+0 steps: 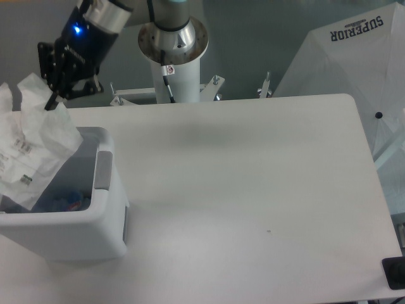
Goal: Place the trash in the trash can
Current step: 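Lower the bag into the bin and open the gripper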
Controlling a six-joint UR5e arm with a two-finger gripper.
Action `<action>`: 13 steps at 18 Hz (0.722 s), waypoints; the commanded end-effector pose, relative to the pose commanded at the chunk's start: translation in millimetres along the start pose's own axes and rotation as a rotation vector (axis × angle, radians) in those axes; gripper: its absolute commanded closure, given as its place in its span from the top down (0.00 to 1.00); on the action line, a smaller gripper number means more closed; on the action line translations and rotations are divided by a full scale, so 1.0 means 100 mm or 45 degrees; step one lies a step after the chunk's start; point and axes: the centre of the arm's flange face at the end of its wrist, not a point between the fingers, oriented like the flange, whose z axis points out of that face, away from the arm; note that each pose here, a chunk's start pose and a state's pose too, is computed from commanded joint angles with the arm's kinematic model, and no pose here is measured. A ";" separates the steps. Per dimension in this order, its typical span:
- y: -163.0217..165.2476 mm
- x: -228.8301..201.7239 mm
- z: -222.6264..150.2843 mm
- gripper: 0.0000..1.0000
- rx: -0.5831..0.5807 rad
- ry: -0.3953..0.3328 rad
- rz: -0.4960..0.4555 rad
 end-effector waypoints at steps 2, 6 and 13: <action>0.07 -0.05 0.07 0.05 -0.014 0.011 -0.021; -0.04 -0.15 0.05 0.29 0.017 -0.012 -0.009; -0.03 -0.32 -0.14 1.00 0.075 -0.105 0.041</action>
